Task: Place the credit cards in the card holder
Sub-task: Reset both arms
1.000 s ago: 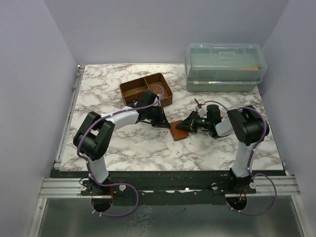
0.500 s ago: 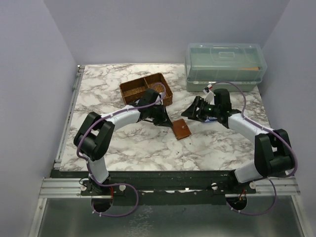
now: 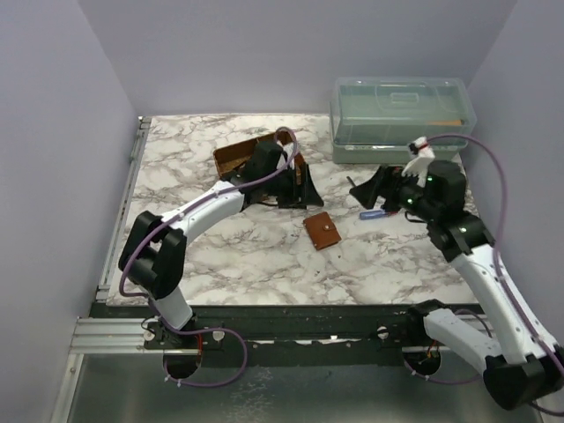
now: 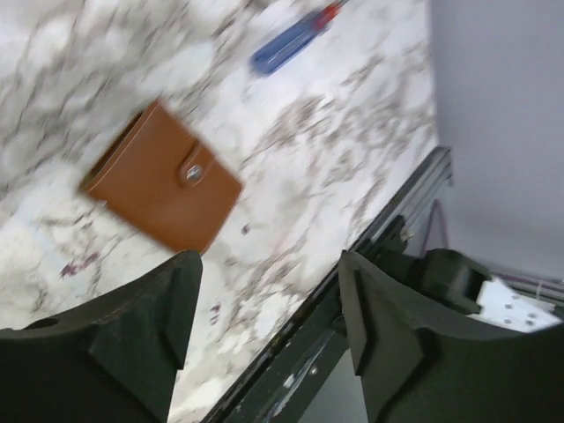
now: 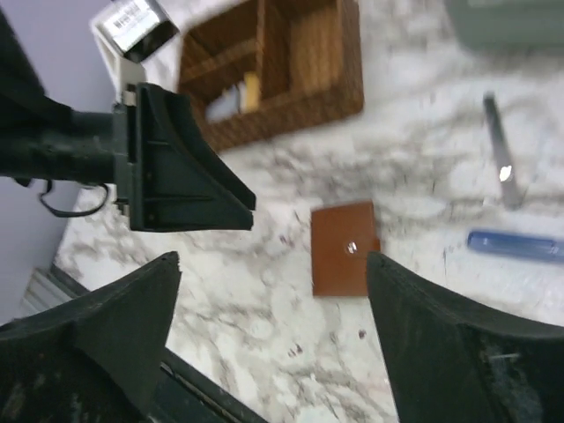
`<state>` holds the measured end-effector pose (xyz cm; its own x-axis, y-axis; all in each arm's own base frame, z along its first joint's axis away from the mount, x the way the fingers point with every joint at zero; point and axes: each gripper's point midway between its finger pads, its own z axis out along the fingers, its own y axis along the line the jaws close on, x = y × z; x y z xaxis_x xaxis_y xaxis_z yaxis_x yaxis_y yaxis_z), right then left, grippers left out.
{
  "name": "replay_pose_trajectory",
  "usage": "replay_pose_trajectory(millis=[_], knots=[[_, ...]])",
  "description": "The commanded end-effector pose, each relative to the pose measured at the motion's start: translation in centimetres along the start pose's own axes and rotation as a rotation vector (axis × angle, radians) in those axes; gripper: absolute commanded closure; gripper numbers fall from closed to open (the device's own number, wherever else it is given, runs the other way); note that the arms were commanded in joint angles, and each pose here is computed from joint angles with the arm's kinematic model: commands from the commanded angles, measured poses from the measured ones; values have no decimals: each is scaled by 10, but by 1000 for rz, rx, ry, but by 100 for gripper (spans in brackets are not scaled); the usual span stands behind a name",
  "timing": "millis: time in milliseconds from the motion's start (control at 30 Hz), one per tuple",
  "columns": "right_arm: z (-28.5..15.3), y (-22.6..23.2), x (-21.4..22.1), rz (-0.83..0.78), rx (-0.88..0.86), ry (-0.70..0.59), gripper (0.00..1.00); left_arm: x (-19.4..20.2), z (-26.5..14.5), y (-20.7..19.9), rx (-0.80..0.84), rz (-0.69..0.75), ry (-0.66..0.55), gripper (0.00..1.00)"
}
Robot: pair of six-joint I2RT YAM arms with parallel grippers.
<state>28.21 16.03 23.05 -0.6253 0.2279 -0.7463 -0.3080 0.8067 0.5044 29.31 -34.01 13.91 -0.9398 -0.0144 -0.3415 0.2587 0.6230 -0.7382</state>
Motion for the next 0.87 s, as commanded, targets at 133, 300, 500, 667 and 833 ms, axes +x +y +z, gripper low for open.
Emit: replay_pose_trajectory(millis=[133,300,500,667,833], knots=[[-127,46,-94,-188,65,-387,0,-91,-120,-138,179,391,-480,6],[-182,61,-120,-244,90,-532,0,-104,-177,-174,232,487,-695,1],[-235,80,-130,-274,57,-689,0,-119,-234,-197,243,527,-930,1],[-264,82,-132,-262,62,-784,0,-122,-247,-206,263,531,-977,1],[-285,84,-129,-257,63,-835,0,-122,-240,-210,301,529,-957,1]])
